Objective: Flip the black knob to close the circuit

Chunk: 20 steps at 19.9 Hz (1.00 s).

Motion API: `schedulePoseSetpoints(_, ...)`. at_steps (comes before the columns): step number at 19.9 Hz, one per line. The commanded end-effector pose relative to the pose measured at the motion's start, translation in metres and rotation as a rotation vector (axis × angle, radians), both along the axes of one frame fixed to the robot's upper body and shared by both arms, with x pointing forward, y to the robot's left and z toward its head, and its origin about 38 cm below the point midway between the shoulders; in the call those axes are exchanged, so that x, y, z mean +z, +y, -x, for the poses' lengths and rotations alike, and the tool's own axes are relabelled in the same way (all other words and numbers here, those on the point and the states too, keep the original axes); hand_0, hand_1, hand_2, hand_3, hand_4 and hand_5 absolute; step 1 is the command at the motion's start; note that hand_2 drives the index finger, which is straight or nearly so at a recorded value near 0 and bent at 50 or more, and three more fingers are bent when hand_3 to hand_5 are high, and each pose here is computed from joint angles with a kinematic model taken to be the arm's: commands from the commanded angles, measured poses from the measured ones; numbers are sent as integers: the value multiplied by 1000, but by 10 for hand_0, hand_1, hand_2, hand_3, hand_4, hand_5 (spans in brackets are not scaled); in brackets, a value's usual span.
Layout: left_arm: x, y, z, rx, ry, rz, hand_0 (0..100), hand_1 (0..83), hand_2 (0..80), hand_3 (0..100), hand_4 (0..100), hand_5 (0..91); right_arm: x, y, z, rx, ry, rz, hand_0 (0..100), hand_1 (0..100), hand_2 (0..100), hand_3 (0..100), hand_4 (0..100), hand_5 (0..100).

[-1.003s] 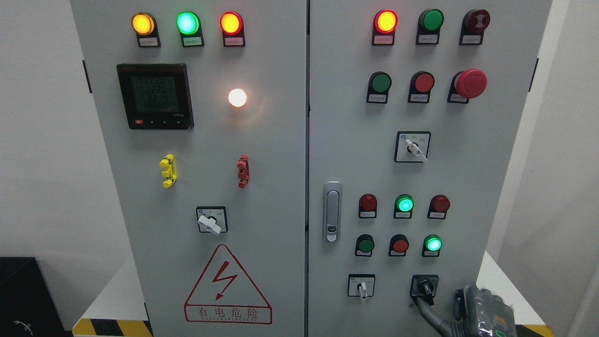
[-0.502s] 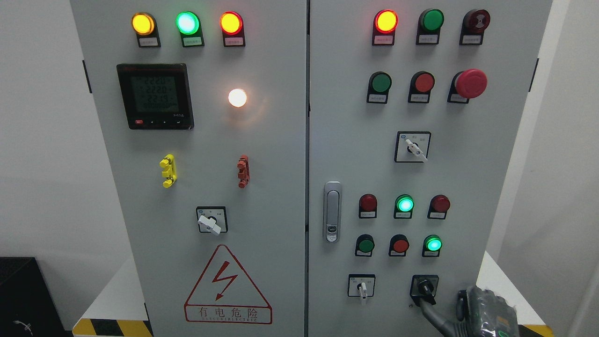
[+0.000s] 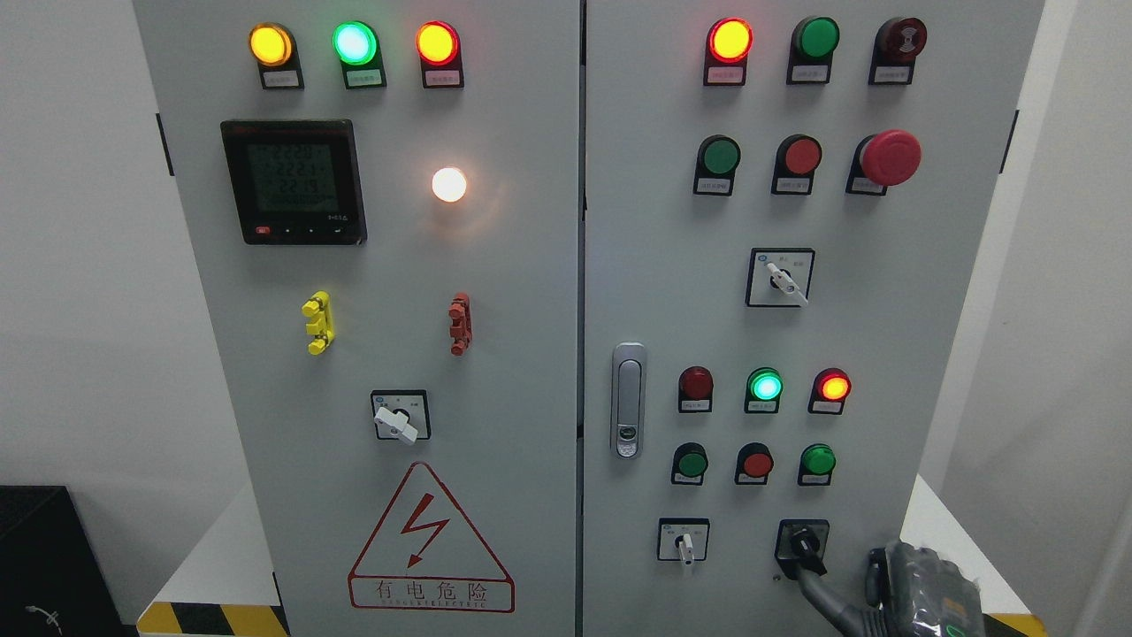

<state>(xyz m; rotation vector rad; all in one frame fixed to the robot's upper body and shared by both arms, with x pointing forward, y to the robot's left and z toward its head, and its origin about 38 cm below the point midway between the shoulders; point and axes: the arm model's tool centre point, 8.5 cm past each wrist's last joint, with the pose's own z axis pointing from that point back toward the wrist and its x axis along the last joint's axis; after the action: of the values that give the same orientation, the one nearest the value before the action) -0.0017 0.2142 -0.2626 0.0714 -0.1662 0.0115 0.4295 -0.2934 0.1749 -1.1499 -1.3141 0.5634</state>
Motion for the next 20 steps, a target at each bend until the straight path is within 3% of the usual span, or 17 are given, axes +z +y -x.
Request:
schedulePoseSetpoints(1,0,-1,7,-40,22,2,120,556,0,0,0,0,3,-4,0,-10,-9,-5,0,239,805,991,809,810)
schedulePoseSetpoints(20,0,-1,7,-40,20,2,120,556,0,0,0,0,7,-5,-2,-6,-22,-27,0,238,804,990,809,808)
